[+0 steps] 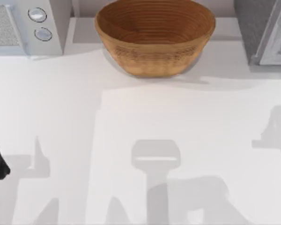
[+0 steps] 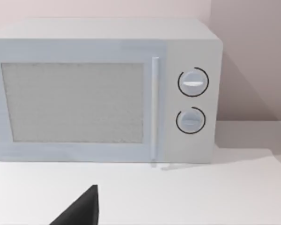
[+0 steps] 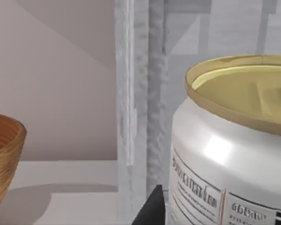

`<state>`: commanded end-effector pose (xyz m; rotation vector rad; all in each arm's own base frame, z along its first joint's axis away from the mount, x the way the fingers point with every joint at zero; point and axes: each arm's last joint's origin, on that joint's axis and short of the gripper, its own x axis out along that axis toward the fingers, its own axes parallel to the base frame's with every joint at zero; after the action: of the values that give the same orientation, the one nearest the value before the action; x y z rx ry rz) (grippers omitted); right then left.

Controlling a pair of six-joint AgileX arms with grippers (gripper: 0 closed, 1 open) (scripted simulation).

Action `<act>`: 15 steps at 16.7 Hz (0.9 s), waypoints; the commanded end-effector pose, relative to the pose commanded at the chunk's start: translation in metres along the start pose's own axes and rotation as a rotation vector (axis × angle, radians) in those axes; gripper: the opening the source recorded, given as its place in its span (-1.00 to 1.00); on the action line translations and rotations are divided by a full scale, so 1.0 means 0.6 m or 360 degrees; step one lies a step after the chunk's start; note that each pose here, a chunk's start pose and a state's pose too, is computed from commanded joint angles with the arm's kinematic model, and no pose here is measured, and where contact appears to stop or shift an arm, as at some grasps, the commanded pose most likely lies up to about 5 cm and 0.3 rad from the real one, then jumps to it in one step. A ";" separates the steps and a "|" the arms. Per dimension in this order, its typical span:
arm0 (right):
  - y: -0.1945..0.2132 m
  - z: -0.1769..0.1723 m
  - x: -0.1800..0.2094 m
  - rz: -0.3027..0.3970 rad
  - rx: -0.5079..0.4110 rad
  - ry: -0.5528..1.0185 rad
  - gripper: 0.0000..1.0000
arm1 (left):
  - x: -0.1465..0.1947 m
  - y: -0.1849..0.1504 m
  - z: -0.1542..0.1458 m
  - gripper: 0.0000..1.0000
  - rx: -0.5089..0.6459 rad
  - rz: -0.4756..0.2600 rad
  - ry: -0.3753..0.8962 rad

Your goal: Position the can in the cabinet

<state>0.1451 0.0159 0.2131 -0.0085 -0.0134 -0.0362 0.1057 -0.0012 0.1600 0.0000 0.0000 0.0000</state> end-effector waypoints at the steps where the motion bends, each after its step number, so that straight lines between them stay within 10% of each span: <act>1: -0.006 -0.011 -0.013 0.0009 0.0001 0.0005 -1.00 | 0.000 0.000 0.000 1.00 0.0000 0.0000 0.0000; 15: -0.030 -0.088 -0.066 0.0058 0.0013 0.0021 -1.00 | 0.000 0.000 0.000 1.00 0.0000 0.0000 0.0000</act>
<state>0.1057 -0.0012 0.1600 0.0000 0.0000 0.0000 0.1057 -0.0012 0.1600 0.0000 0.0000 0.0000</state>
